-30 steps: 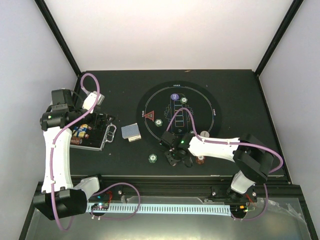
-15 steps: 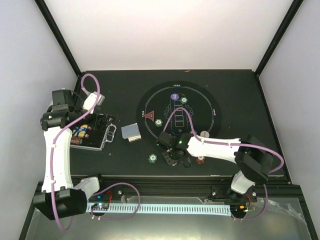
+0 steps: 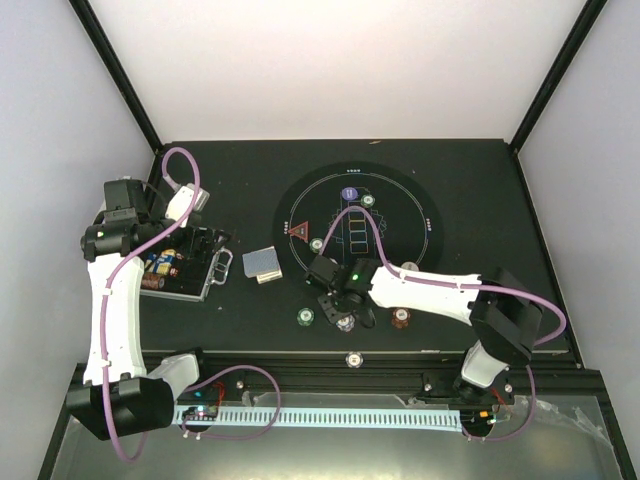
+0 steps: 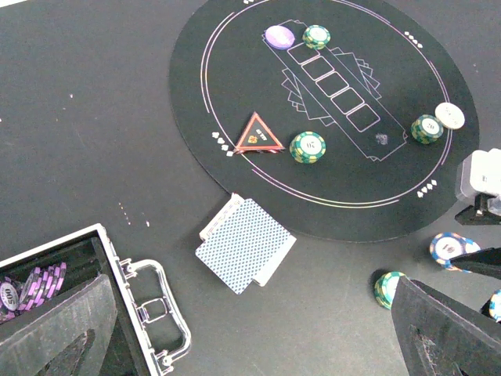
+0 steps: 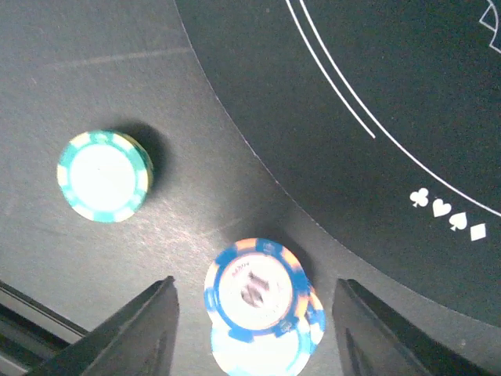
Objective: Distribute texas hold em gaming equipment
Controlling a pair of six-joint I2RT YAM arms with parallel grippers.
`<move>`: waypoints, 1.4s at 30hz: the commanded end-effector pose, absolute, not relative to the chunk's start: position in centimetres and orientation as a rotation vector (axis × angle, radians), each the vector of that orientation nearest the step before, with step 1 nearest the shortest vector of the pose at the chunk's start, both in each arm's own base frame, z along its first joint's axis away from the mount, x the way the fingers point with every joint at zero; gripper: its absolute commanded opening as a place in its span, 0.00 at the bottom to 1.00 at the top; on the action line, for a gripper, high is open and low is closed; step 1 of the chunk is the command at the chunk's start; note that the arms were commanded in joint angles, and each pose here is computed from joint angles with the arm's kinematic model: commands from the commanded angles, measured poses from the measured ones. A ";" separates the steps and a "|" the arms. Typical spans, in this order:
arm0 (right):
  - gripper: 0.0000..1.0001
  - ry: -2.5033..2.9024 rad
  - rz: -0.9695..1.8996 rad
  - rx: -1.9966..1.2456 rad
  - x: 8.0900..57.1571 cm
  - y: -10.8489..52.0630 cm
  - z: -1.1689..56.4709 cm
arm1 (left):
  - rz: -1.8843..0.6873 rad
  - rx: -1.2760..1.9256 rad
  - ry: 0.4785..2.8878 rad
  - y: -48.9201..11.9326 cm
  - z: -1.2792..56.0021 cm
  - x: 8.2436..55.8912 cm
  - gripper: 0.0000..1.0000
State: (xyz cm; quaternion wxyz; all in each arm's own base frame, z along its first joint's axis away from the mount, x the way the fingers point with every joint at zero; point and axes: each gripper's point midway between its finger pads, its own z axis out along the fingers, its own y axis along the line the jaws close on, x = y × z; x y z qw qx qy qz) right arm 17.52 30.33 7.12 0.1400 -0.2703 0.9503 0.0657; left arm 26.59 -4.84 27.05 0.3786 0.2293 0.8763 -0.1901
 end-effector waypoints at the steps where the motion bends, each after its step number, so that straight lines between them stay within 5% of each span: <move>1: 0.54 2.762 0.113 -0.797 17.2 29.1 5.8 | -0.483 0.592 2.233 -4.8 27.2 26.3 0.99; 6: 0.53 2.757 0.097 -0.785 17.3 28.6 5.7 | -0.487 0.585 2.229 -4.8 27.4 26.4 0.99; 21: 0.73 2.813 0.123 -0.859 15.8 28.7 3.5 | -0.478 0.589 2.225 -4.8 27.5 26.4 0.99; 42: 0.53 2.789 0.100 -0.836 16.3 28.5 4.0 | -0.485 0.585 2.225 -4.8 27.5 26.4 0.99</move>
